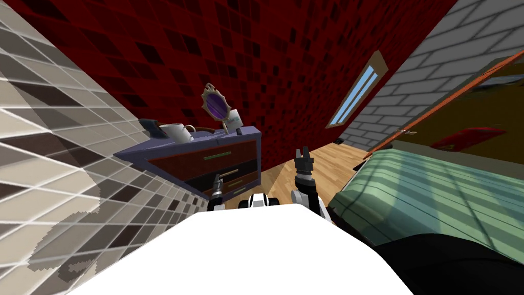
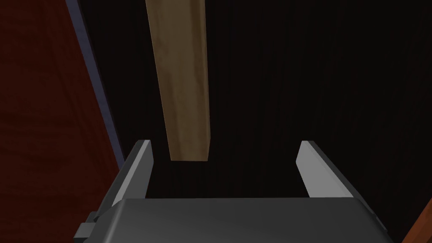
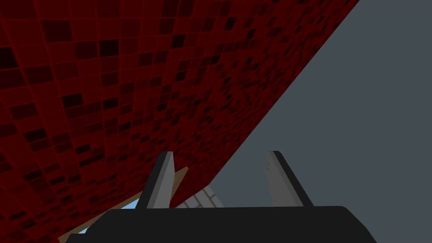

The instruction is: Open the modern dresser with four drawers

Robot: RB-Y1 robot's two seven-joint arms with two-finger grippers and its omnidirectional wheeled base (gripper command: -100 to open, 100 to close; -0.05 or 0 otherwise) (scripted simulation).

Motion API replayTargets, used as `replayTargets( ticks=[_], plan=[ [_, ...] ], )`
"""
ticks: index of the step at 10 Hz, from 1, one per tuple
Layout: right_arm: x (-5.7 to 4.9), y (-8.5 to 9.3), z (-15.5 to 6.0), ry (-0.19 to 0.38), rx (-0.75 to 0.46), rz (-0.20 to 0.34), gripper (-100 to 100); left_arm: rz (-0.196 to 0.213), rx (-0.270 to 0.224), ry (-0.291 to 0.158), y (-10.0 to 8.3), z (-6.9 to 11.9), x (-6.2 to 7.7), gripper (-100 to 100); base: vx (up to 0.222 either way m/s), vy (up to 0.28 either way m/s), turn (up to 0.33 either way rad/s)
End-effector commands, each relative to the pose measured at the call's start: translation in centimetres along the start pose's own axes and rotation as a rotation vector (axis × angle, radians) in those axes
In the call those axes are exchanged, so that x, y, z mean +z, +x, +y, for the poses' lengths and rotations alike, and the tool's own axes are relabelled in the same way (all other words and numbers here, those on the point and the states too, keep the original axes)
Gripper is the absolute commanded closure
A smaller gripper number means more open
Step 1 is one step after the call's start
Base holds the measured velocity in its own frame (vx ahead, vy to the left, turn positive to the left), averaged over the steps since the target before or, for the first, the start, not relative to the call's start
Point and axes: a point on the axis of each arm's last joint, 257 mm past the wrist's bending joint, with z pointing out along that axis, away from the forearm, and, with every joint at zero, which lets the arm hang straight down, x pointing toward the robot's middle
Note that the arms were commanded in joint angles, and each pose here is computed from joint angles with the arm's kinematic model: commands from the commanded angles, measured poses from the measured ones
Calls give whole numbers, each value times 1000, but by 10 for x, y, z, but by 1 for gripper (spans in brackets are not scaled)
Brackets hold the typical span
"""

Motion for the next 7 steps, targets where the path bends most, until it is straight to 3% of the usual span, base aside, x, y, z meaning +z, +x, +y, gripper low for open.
replayTargets(
  ticks=[1, 2, 3, 5, 6, 7],
  plan=[
    [0, 0, 0, 0, 0, 0, 0, -74, -3, -7, -31, 0, 18, -100, -153, -39, -116],
    [0, 0, 0, 0, 0, 0, 0, -74, -3, -10, -32, 1, 18, -100, -50, -10, 49],
    [0, 0, 0, 0, 0, 0, 0, -120, -10, 1, -48, -5, 31, -100, -51, -19, -259],
    [0, 0, 0, 0, 0, 0, 0, -120, -10, -9, -48, -1, 29, -100, -38, -14, -78],
    [0, 0, 0, 1, -1, 0, 0, -165, -21, 3, -64, -7, 42, -100, -53, -22, -242],
    [0, 0, 0, 0, 0, 0, 0, -166, -21, -9, -64, -3, 40, -100, -76, -27, -166]
  ],
)
